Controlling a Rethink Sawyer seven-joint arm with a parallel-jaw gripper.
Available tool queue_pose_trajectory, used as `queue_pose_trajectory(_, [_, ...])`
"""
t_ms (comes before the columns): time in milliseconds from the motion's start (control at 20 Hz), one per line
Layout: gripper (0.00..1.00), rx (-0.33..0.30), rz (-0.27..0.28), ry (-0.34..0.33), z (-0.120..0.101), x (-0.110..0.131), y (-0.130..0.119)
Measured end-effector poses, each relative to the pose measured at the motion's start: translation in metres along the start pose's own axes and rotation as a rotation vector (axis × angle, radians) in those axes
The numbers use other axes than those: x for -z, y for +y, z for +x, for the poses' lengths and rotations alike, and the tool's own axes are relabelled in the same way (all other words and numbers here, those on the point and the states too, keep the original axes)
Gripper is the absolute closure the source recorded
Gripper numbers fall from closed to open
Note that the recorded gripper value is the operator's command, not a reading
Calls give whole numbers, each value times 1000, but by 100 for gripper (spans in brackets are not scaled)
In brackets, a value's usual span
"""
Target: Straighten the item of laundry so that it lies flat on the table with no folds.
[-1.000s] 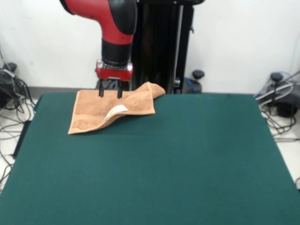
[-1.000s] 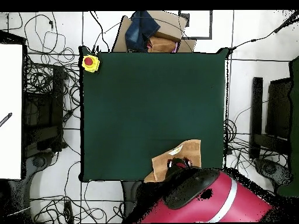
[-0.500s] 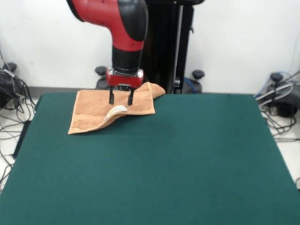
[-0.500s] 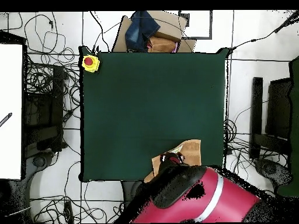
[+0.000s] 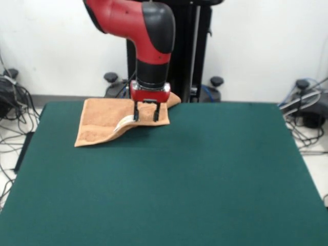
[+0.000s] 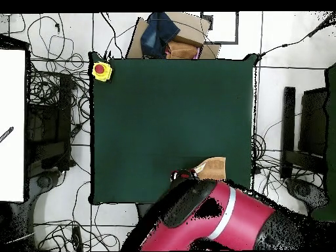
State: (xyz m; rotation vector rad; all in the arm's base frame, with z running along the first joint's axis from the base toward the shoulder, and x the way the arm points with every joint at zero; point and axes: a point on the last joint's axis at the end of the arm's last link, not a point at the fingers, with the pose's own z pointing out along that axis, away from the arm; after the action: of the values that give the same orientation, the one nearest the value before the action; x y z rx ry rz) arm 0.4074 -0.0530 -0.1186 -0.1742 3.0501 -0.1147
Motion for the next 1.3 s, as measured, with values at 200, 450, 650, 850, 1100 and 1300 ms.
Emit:
queue_pose_trajectory(200, [0,1,-16,7,2,-4,9])
queue_pose_trajectory(450, [0,-2,-2,19,-1,-5,15])
queue_pose_trajectory(650, [0,2,72,92,2,-5,28])
queue_pose_trajectory(850, [0,32,194,209,15,-8,54])
queue_pose_trajectory(1100, [0,68,283,284,31,-17,77])
queue_pose_trajectory(1300, [0,76,304,309,42,-33,85])
